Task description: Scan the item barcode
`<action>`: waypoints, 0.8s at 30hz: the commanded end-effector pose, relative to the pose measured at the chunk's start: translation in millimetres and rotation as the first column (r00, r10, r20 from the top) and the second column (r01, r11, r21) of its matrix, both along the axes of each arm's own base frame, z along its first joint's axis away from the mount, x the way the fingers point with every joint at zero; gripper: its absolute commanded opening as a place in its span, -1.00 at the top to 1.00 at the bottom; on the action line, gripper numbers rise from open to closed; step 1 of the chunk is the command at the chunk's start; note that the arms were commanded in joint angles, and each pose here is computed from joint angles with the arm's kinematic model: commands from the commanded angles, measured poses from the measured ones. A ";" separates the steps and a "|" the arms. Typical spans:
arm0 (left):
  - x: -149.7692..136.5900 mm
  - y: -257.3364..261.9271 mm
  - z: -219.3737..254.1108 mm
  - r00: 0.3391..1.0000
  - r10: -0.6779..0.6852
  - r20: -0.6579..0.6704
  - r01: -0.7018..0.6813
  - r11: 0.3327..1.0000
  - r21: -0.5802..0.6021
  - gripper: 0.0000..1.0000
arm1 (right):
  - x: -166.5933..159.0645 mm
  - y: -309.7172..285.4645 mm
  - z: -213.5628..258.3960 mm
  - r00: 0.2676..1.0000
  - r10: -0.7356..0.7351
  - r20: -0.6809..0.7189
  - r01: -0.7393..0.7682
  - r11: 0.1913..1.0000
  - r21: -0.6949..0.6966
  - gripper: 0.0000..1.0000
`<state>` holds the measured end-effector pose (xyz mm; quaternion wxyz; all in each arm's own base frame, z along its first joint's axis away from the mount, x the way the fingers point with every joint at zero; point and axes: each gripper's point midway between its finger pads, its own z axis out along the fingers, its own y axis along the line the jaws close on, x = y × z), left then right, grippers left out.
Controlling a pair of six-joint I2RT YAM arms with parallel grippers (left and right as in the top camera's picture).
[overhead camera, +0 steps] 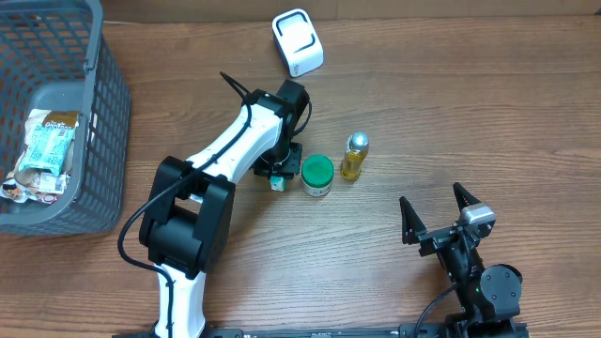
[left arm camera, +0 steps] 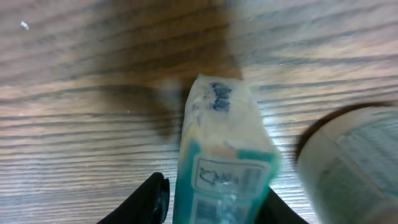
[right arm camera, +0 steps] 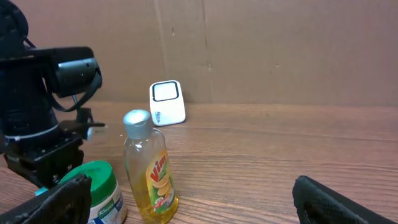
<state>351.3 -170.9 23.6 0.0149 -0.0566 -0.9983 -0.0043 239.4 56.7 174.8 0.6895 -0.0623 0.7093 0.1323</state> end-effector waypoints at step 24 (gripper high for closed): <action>21.9 42.7 157.4 0.987 0.038 0.157 -0.064 0.985 0.163 0.69 | -0.1 0.3 -1.9 1.000 0.003 0.004 -0.003 1.000 -0.001 -1.00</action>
